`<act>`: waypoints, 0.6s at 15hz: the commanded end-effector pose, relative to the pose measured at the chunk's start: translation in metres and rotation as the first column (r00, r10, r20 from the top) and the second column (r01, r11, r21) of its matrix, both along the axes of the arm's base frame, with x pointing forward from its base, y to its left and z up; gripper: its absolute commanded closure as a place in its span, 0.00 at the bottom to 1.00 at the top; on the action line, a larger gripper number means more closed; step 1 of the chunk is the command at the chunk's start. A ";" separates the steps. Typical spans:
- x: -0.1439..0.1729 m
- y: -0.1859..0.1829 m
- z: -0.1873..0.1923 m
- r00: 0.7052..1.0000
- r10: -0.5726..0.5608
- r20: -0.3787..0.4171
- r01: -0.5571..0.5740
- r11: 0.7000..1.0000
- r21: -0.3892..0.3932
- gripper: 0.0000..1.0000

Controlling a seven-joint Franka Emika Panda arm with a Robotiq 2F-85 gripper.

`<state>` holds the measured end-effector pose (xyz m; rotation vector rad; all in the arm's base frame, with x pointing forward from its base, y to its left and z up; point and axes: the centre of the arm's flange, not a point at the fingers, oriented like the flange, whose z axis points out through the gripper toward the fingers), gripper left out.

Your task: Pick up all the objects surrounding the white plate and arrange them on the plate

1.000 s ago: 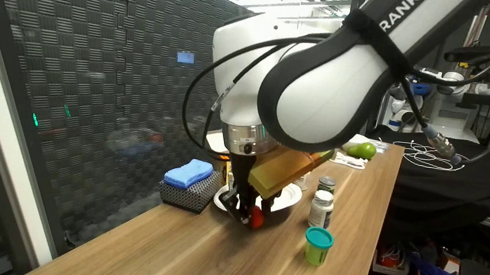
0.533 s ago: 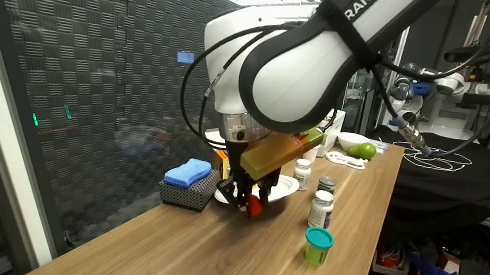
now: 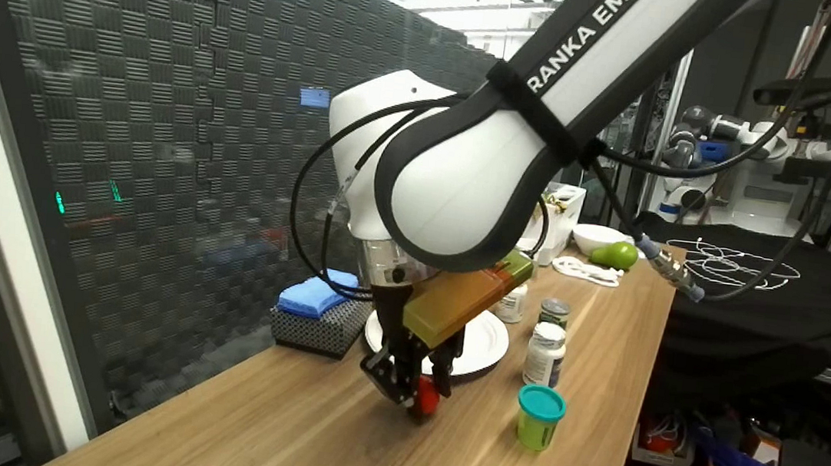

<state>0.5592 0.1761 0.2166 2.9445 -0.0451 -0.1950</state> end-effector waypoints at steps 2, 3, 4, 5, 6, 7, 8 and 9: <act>0.014 0.000 0.009 0.999 -0.027 0.022 0.027 1.000 -0.010 0.81; 0.020 -0.005 0.011 0.998 -0.045 0.036 0.045 0.999 -0.005 0.81; 0.026 -0.010 0.013 0.996 -0.071 0.048 0.072 0.997 -0.015 0.81; 0.032 -0.015 0.017 0.993 -0.103 0.066 0.105 0.994 -0.027 0.81; 0.039 -0.022 0.020 0.987 -0.134 0.091 0.138 0.989 -0.045 0.81; 0.045 -0.029 0.023 0.981 -0.161 0.111 0.168 0.984 -0.053 0.81; 0.052 -0.034 0.025 0.973 -0.187 0.132 0.196 0.979 -0.053 0.82; 0.058 -0.038 0.025 0.969 -0.205 0.137 0.214 0.976 -0.051 0.82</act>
